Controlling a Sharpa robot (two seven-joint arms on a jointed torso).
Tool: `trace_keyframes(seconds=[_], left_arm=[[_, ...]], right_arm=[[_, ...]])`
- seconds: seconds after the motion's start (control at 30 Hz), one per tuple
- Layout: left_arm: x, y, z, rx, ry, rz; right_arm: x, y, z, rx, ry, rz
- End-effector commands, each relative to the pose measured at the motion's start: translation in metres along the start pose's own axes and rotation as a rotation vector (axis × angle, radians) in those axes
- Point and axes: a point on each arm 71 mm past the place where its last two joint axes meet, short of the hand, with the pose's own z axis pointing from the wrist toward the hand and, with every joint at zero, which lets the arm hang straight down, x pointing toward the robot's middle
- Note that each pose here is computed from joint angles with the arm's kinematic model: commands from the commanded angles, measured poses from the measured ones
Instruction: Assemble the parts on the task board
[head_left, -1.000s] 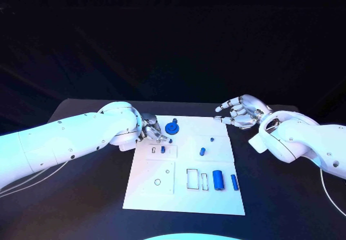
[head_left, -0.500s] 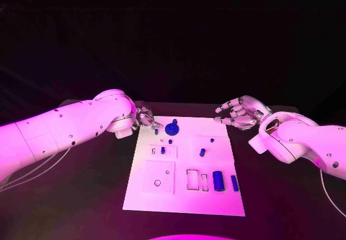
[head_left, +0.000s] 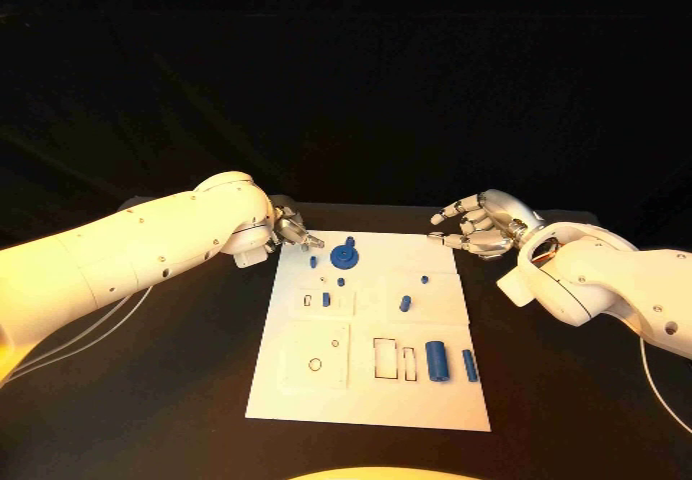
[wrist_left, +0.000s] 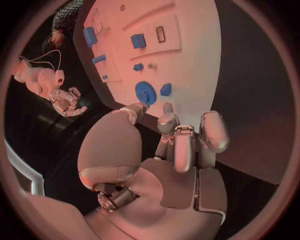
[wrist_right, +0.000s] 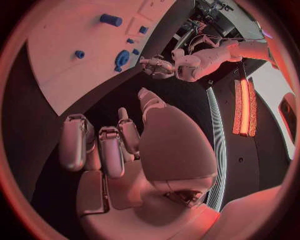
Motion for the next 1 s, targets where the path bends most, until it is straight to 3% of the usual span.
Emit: trace_keyframes(seconds=[0.03, 0.4, 1.0], left_arm=[[0.0017, -0.0016, 0.0031, 0.012, 0.031, 0.012], [0.0067, -0.0015, 0.0124, -0.002, 0.060, 0.023], [0.0118, -0.0001, 0.0162, -0.012, 0.101, 0.045]], right_arm=[[0.001, 0.001, 0.000, -0.014, 0.011, -0.001], [0.002, 0.002, 0.000, -0.015, 0.012, -0.001], [0.002, 0.002, 0.000, -0.015, 0.013, -0.001]])
